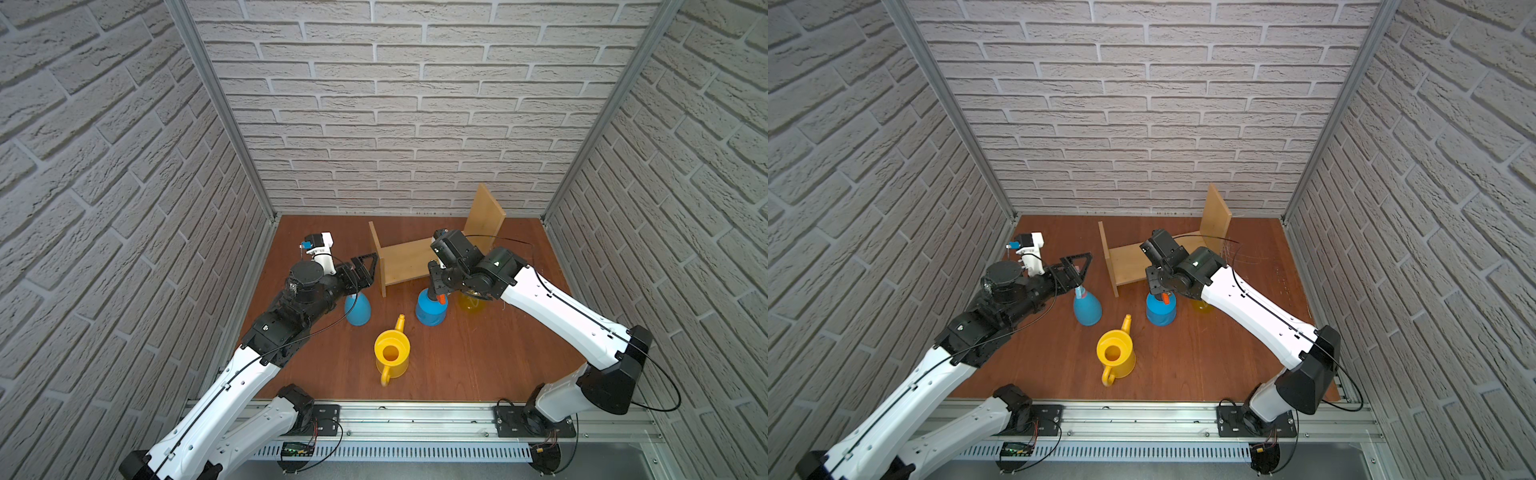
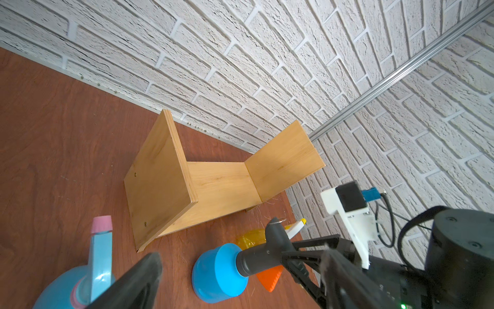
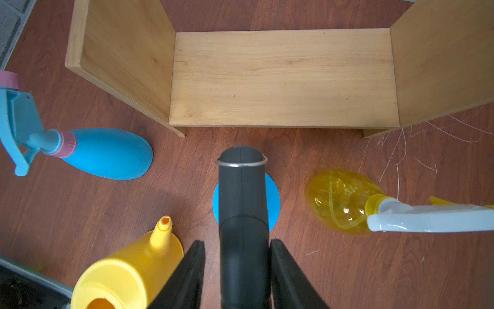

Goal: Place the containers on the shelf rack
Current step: 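Pick up a container from the center of the board, then place the container on the shelf, then pick up a container from the center of the board.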

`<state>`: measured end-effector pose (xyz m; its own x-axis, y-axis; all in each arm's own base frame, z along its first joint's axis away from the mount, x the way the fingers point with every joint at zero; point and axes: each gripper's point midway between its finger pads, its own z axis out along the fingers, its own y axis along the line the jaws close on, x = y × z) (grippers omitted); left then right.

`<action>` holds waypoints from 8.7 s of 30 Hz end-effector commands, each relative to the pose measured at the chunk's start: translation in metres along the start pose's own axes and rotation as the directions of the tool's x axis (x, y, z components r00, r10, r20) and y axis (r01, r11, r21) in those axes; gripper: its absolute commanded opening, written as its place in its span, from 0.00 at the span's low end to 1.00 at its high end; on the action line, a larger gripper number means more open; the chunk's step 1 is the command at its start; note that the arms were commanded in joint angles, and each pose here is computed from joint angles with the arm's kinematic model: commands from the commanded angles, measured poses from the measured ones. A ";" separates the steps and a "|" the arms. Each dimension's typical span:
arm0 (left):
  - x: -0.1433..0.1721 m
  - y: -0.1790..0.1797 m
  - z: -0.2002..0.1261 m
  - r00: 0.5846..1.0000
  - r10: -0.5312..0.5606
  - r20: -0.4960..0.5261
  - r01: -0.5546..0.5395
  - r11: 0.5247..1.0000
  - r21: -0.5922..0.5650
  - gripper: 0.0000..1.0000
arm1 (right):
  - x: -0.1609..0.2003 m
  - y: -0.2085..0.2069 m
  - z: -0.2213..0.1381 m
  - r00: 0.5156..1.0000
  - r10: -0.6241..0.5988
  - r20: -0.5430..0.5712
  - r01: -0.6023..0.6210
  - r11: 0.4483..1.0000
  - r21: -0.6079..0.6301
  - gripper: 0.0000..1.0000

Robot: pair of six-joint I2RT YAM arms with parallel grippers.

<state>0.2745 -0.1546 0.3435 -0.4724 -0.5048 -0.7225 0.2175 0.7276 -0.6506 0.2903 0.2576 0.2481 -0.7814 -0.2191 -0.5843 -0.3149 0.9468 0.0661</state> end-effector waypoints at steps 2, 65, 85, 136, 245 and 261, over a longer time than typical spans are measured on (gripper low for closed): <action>-0.009 -0.005 0.000 0.998 0.049 0.032 -0.049 0.999 0.006 0.98 | -0.004 0.001 -0.001 0.999 -0.033 0.005 0.033 0.999 0.012 0.44; -0.056 0.031 -0.036 0.948 0.289 0.137 -0.241 0.927 -0.286 0.98 | -0.184 0.073 0.000 0.957 -0.064 0.283 0.128 0.968 -0.214 0.85; -0.036 0.055 -0.037 0.953 0.222 0.205 -0.161 0.947 -0.277 0.98 | -0.092 0.050 -0.086 0.758 -0.100 0.644 0.384 0.867 -0.317 0.99; -0.024 0.075 -0.049 0.961 0.177 0.211 -0.106 0.944 -0.313 0.98 | -0.103 0.062 0.143 0.890 0.061 0.451 0.126 0.919 -0.374 0.65; 0.049 0.034 -0.044 0.447 0.708 -0.546 -0.737 0.638 0.224 0.00 | -0.015 0.045 -0.117 0.772 -0.087 0.630 0.492 0.709 -0.505 0.98; 0.065 -0.091 -0.065 0.404 0.909 -0.103 -0.589 0.344 0.731 0.00 | 0.026 0.091 -0.178 0.640 -0.253 0.726 0.768 0.247 -0.591 1.00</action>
<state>0.1661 -0.2002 0.3481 -0.1870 0.5746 -0.7968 0.9479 0.3184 0.0071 0.1626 0.2994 0.3824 -0.0434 -0.2010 -0.9786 -0.9990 0.0045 0.0434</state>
